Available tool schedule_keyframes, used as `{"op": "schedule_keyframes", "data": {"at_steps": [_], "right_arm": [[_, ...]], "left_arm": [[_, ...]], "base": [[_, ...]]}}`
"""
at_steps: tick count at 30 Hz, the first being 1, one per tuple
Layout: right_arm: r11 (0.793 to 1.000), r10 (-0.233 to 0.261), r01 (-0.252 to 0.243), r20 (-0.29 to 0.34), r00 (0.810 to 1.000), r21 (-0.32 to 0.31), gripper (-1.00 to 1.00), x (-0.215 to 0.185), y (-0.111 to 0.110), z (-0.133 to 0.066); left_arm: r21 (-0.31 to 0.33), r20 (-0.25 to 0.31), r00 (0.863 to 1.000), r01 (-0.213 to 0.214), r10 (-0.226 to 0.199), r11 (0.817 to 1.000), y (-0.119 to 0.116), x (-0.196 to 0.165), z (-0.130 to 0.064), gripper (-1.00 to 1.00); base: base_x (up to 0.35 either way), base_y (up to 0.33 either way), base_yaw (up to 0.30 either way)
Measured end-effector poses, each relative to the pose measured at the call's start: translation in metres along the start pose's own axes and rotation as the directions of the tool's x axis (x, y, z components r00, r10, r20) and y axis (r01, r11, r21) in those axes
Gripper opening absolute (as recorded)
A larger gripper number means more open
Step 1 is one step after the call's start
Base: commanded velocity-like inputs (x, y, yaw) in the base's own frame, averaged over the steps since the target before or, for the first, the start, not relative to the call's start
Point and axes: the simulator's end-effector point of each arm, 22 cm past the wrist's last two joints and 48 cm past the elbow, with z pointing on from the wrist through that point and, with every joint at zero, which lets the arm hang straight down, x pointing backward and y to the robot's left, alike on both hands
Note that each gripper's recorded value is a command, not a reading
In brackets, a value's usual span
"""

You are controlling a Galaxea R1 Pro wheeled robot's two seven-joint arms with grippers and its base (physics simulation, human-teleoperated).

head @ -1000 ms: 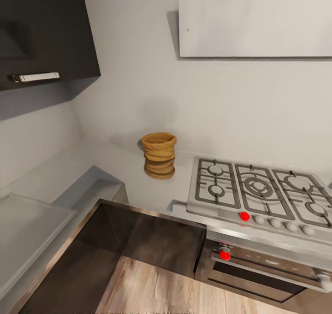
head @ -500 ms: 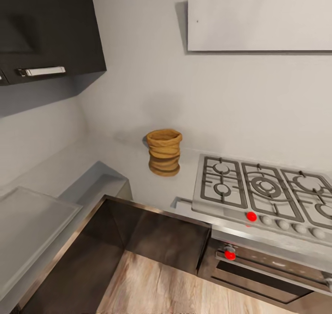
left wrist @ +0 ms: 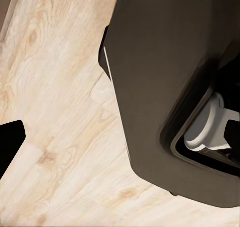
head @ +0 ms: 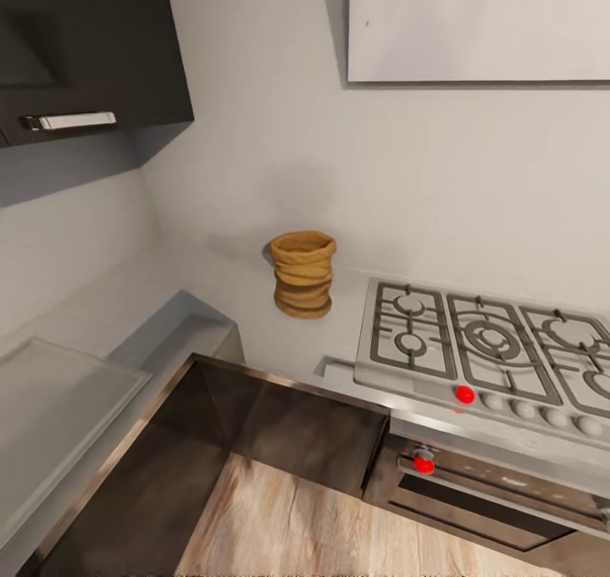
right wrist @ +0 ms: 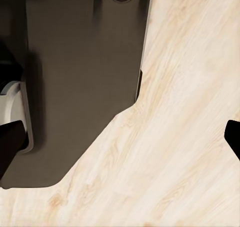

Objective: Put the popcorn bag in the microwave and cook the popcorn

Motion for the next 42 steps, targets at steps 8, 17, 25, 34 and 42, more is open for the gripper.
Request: {"op": "schedule_keyframes", "data": {"at_steps": [8,17,25,34,42], "right_arm": [[1.0,0.0,0.0,-0.012,1.0,-0.001,1.0,0.005,0.0,0.0],[1.0,-0.001,0.001,-0.028,1.0,-0.003,1.0,0.011,0.001,0.0],[1.0,-0.006,0.006,-0.044,0.999,-0.006,1.0,0.017,0.002,0.0],[1.0,-0.005,0.005,-0.059,0.998,-0.007,1.0,0.022,0.003,0.0],[1.0,-0.004,0.004,-0.071,0.997,-0.004,1.0,0.027,0.005,0.0]], "left_arm": [[-0.005,-0.012,1.0,-0.002,0.002,1.0,0.002,0.004,0.0,1.0],[-0.01,-0.025,1.0,-0.004,0.003,1.0,0.005,0.009,0.0,1.0],[-0.016,-0.038,0.999,-0.005,0.004,1.0,0.007,0.014,0.0,1.0],[-0.021,-0.052,0.999,-0.007,0.006,1.0,0.009,0.019,0.0,1.0],[-0.025,-0.064,0.998,-0.009,0.007,1.0,0.011,0.024,-0.001,1.0]], "base": [[0.0,0.0,0.0],[0.0,0.0,0.0],[0.0,0.0,0.0],[0.0,0.0,0.0],[0.0,0.0,0.0]]}}
